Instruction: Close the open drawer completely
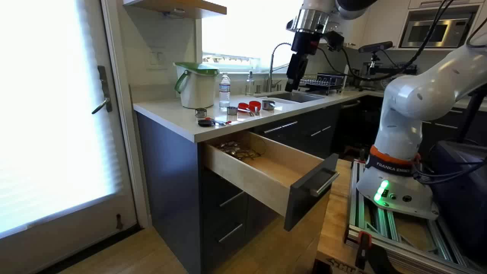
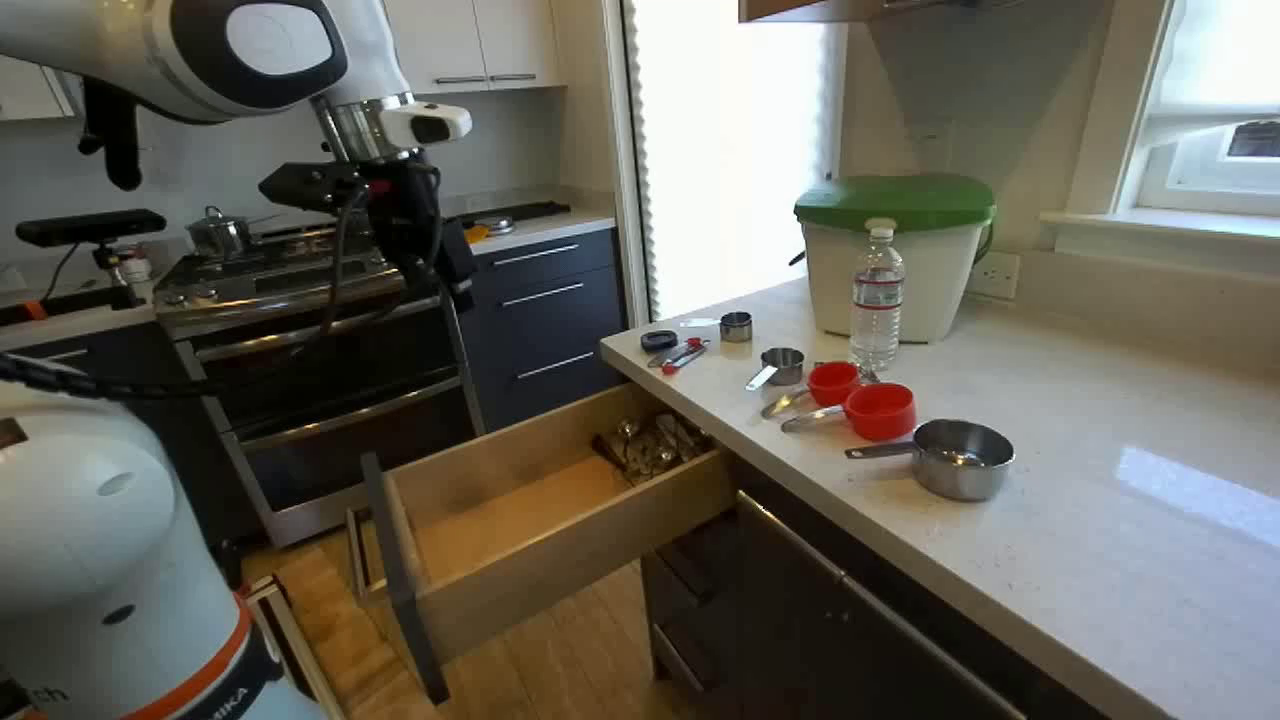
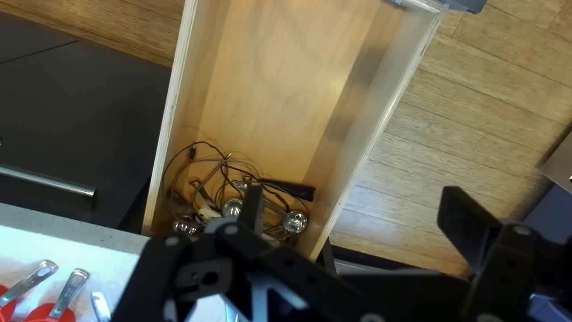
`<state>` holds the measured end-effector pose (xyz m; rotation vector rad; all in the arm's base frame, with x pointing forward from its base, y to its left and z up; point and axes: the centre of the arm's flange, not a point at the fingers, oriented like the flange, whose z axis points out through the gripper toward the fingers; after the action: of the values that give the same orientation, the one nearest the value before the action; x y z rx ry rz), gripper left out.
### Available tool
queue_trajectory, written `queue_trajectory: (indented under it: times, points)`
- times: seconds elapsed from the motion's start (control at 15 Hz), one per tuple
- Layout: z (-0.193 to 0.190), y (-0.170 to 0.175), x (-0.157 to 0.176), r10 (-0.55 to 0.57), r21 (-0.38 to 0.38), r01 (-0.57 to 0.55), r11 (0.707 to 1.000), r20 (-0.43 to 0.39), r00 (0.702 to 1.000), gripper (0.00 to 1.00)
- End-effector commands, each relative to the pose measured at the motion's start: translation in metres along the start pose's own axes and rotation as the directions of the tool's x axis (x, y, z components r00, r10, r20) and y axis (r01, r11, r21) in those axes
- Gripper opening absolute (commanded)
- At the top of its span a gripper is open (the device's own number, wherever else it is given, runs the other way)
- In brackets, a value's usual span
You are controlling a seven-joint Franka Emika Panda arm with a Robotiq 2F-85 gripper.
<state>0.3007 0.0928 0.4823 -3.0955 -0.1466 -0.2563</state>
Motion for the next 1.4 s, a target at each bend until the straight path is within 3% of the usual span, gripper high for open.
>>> queue_trajectory:
  times: [0.0,0.53,0.67,0.8,1.07,1.33]
  points:
    - [0.000,0.000,0.000,0.000,0.000,0.000,1.000,0.000,1.000,1.00]
    - [0.000,0.000,0.000,0.000,0.000,0.000,1.000,0.000,1.000,1.00]
    - [0.013,-0.003,0.007,-0.046,-0.016,0.047,0.999,0.073,0.996,1.00]
    - [0.035,-0.016,0.009,-0.159,0.035,0.156,0.987,0.122,0.980,1.00]
    - [0.081,-0.049,0.017,-0.365,0.065,0.359,0.931,0.160,0.917,1.00]
    - [0.115,-0.074,0.013,-0.561,0.117,0.549,0.828,0.154,0.813,1.00]
